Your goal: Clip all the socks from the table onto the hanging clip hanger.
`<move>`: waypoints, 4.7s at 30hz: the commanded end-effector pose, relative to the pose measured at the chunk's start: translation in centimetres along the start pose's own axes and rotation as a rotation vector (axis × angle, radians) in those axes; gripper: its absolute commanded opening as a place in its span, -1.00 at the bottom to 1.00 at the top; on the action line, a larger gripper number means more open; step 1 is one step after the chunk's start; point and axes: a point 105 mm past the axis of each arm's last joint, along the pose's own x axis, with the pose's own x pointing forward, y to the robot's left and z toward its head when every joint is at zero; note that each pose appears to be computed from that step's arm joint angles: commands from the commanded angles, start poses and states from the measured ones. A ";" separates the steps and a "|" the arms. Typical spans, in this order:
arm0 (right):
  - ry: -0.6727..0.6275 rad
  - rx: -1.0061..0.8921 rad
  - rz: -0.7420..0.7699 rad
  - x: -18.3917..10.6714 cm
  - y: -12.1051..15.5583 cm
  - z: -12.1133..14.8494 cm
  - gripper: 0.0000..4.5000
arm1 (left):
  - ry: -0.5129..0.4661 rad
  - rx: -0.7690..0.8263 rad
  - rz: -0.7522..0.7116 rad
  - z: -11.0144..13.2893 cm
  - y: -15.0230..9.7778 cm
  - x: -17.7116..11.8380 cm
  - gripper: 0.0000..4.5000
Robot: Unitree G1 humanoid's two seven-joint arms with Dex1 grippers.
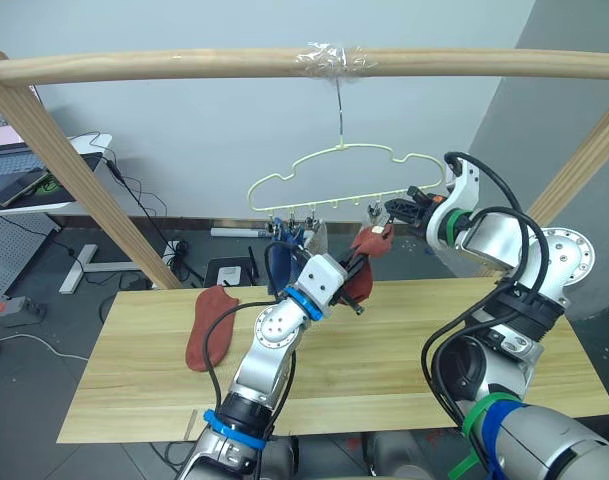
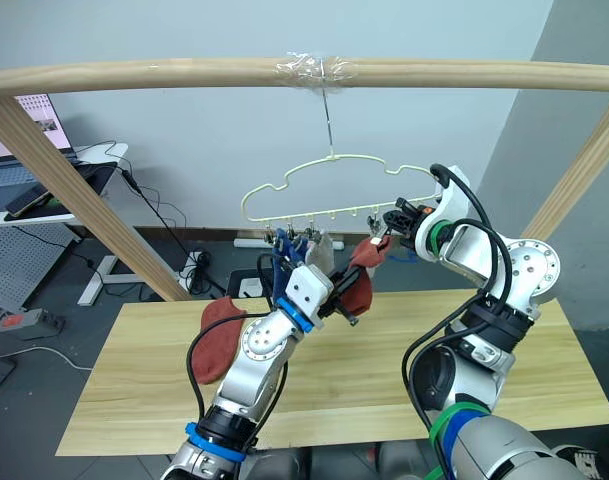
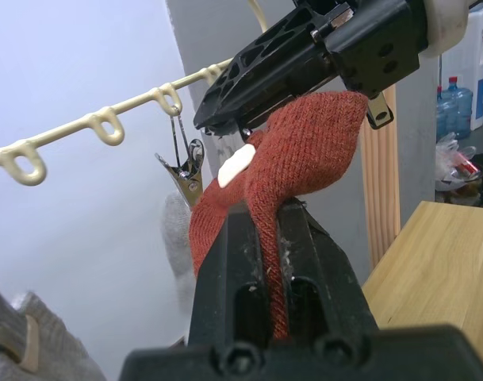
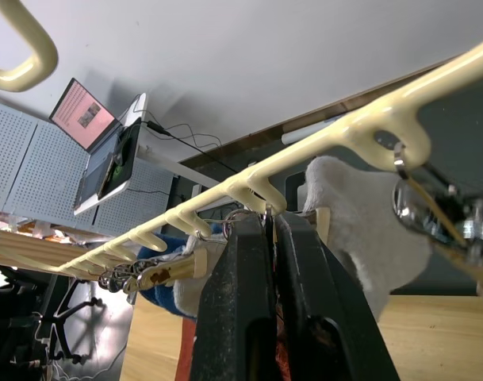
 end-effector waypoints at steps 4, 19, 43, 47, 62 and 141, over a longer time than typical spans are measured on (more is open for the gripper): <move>-0.033 -0.026 0.038 -0.6 1.0 0.6 -0.65 | -0.057 0.024 -0.035 1.3 -0.8 1.2 -1.00; -0.199 -0.310 0.137 -4.8 1.1 3.0 1.00 | 0.005 -0.421 -0.142 1.3 -2.5 2.6 -0.66; -0.490 -0.787 -0.143 -2.9 -3.3 -0.9 0.60 | 0.441 -0.186 0.094 -2.6 4.2 -10.2 1.00; -0.518 -0.782 -0.157 -2.2 -3.2 -1.1 0.29 | 0.426 -0.175 0.057 -0.9 4.4 -11.9 1.00; -0.608 -0.763 -0.202 -0.2 -2.8 0.2 -0.19 | 0.179 -0.195 -0.046 5.1 2.8 -11.2 1.00; -0.132 -0.465 0.020 -1.3 -1.5 0.9 -1.00 | 0.845 -0.106 0.565 -13.3 18.6 -21.2 1.00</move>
